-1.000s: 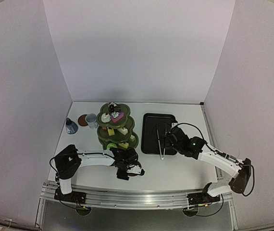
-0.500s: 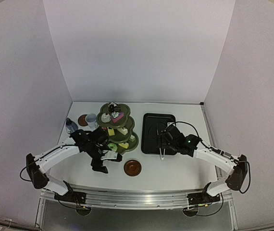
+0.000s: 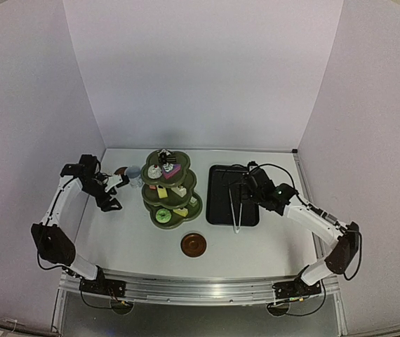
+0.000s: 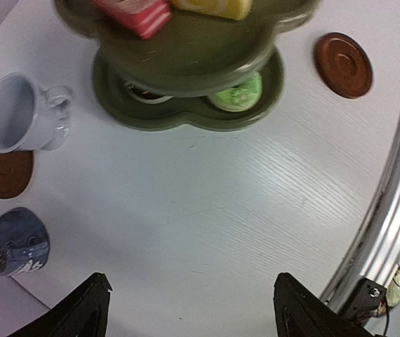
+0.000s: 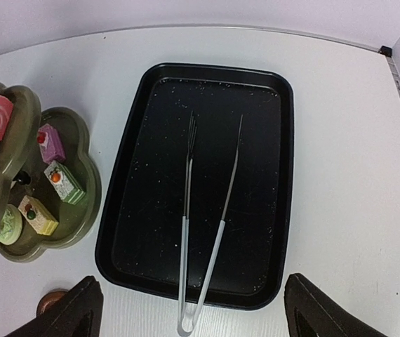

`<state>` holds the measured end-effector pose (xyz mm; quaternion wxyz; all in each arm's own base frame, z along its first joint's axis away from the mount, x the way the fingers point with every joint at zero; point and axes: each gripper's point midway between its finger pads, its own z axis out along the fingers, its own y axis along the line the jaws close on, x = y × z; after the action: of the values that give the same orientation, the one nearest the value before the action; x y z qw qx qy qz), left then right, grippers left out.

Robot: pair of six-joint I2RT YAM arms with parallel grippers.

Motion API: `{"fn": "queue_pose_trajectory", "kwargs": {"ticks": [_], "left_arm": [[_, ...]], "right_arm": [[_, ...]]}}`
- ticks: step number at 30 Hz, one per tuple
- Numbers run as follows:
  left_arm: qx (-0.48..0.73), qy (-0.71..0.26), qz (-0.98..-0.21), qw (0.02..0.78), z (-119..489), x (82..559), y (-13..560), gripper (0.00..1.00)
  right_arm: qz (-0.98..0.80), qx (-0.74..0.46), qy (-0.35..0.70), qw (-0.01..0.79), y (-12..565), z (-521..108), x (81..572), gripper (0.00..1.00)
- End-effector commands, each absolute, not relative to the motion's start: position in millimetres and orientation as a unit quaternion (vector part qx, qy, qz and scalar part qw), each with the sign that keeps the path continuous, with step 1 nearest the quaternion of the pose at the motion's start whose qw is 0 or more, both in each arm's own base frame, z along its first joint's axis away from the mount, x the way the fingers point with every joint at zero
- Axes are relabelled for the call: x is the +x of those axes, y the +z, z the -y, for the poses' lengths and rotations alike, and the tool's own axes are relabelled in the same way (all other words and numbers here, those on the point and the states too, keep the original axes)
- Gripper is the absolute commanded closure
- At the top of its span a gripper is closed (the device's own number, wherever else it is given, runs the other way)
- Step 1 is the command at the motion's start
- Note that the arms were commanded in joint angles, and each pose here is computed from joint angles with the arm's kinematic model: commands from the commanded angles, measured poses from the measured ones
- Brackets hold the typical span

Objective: Serve the afternoon tea

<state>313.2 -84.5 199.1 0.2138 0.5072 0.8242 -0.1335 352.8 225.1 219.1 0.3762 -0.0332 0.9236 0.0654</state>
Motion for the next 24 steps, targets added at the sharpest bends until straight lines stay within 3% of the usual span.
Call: {"fn": "queue_pose_trajectory", "kwargs": {"ticks": [1,9,14,24], "left_arm": [[0.518,-0.104,-0.785,0.324,59,394,214,0.19],[0.606,-0.076,-0.742,0.276,45,451,155,0.19],[0.600,-0.098,-0.756,0.241,33,478,123,0.19],[0.584,-0.085,-0.770,0.243,29,521,75,0.19]], "right_arm": [[-0.928,-0.069,0.069,0.360,211,-234,360,0.13],[-0.940,-0.078,0.058,0.328,183,-232,356,0.13],[-0.944,-0.076,0.060,0.316,174,-233,353,0.14],[-0.946,-0.088,0.062,0.306,167,-243,359,0.14]]}}
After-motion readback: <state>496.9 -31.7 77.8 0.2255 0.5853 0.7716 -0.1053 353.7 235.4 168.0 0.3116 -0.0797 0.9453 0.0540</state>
